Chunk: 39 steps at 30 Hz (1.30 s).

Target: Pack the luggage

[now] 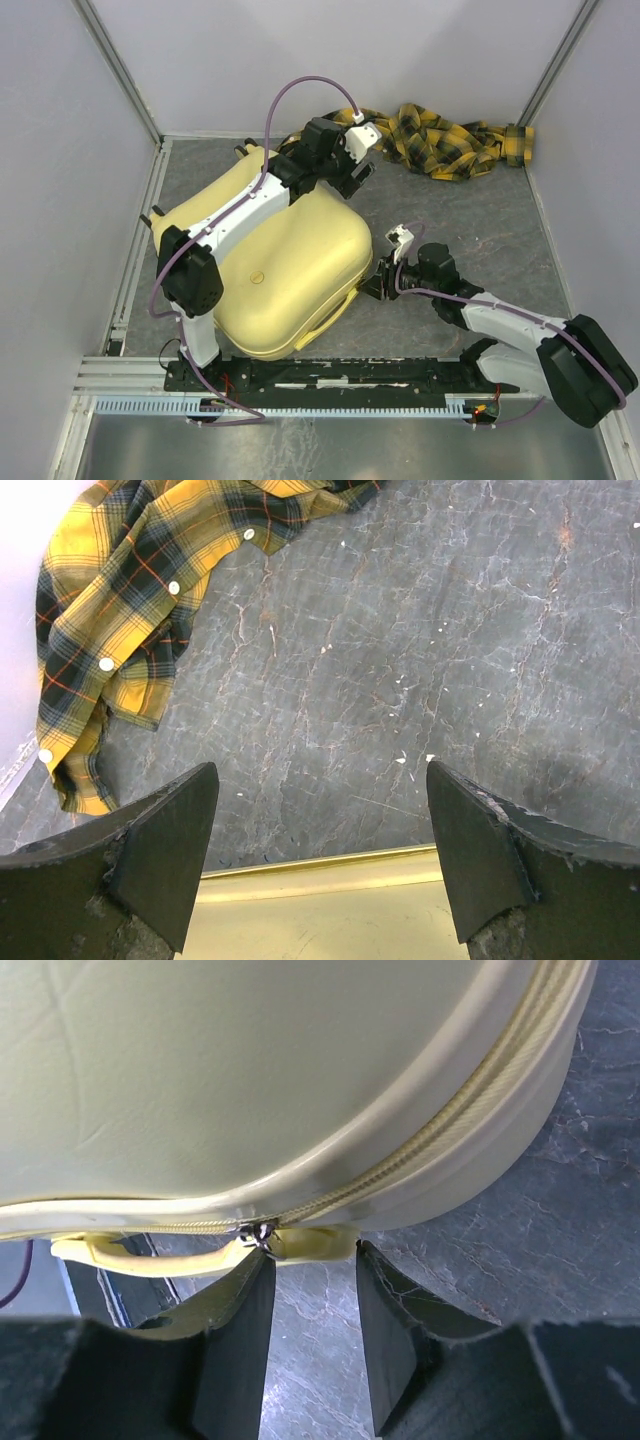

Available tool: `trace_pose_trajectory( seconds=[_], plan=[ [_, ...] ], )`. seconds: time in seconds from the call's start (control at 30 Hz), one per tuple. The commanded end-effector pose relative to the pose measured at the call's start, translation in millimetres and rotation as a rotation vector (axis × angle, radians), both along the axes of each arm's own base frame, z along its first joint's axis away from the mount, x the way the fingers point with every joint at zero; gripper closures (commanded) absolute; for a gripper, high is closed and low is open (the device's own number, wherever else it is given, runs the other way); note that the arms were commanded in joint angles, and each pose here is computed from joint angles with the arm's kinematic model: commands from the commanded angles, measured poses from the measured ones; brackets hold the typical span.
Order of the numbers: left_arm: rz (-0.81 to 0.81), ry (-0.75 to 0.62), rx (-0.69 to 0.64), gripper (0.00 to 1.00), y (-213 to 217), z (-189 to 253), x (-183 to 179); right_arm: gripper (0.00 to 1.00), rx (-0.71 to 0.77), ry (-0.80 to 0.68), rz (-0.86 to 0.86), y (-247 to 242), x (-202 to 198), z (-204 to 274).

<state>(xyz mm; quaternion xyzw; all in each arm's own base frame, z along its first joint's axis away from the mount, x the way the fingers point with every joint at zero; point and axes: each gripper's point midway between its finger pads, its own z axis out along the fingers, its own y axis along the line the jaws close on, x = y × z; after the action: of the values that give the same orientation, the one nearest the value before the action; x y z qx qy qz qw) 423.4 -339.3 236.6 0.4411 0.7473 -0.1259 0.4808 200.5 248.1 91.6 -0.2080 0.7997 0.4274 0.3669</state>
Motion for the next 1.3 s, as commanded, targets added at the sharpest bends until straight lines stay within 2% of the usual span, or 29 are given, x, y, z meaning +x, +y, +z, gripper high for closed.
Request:
trace_pose_trajectory(
  seconds=[0.0, 0.2, 0.4, 0.5, 0.63, 0.8, 1.0, 1.2, 1.27],
  plan=[
    [0.032, -0.077, -0.078, 0.10, 2.7, 41.3, 2.0, 0.56, 0.079, -0.048, -0.074, 12.0, 24.8, 32.3],
    [0.029, -0.064, -0.069, 0.10, 1.3, 31.8, 2.7, 0.52, 0.150, -0.043, -0.057, 21.4, 22.6, 55.2],
    [0.026, -0.060, -0.077, 0.11, -2.3, 30.4, 5.7, 0.49, 0.150, -0.039, -0.061, 20.1, 18.5, 60.5],
    [0.026, -0.058, -0.076, 0.11, -2.3, 29.1, 5.0, 0.57, 0.145, -0.036, -0.113, 15.6, 24.5, 64.1],
    [0.025, -0.055, -0.070, 0.11, -0.9, 26.7, 3.5, 0.84, 0.132, -0.024, -0.115, 13.3, 21.6, 66.6],
    [0.030, -0.061, -0.063, 0.11, 2.1, 25.6, 3.6, 0.98, 0.050, -0.010, -0.139, -0.6, 15.5, 54.7],
    [0.031, -0.060, -0.060, 0.11, 3.3, 24.6, 2.6, 0.98, -0.045, -0.009, -0.160, -16.9, 9.0, 47.7],
    [0.030, -0.061, -0.060, 0.11, 2.5, 23.6, 3.4, 0.98, -0.177, -0.109, -0.217, -34.9, 27.4, 31.8],
    [0.027, -0.056, -0.061, 0.12, 1.6, 22.2, 2.8, 0.98, -0.166, -0.158, -0.179, -27.2, 32.8, 33.5]
  ],
)
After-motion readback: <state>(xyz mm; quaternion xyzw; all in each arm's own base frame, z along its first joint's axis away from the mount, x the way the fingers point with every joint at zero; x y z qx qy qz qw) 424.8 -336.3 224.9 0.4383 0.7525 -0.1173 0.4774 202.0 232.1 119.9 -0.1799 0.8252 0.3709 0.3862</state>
